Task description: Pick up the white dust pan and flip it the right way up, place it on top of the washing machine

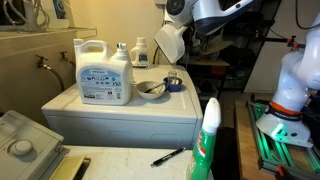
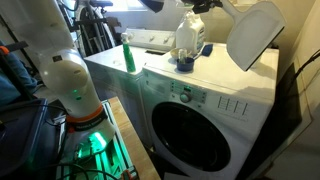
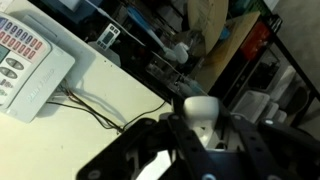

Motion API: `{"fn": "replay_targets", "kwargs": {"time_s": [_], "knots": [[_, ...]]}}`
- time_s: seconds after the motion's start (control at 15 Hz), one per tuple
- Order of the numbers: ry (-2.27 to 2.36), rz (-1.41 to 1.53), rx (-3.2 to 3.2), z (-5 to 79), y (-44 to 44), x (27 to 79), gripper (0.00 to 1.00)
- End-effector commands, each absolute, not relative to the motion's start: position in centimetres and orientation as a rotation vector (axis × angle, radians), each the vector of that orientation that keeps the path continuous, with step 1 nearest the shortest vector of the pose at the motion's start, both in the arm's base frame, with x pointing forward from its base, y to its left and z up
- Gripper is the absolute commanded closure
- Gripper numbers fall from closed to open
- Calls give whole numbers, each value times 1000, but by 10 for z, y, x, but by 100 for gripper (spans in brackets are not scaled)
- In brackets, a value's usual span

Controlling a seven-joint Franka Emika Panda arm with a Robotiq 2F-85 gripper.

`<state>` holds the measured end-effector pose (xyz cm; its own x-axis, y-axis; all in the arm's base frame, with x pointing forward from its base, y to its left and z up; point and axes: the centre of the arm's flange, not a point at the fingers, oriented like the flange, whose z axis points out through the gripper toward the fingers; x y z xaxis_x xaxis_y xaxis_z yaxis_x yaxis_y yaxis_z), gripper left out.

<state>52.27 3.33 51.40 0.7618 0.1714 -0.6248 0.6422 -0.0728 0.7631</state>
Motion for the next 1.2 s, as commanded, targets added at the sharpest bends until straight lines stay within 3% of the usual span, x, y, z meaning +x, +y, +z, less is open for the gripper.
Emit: {"fn": "replay_targets", "kwargs": {"time_s": [0.0,0.4,1.13], "knots": [[729,-573,1534,505,9,504,92],[942,-685,1461,458,19,504,92],[1020,-496,1909,459,66,531,92]]}}
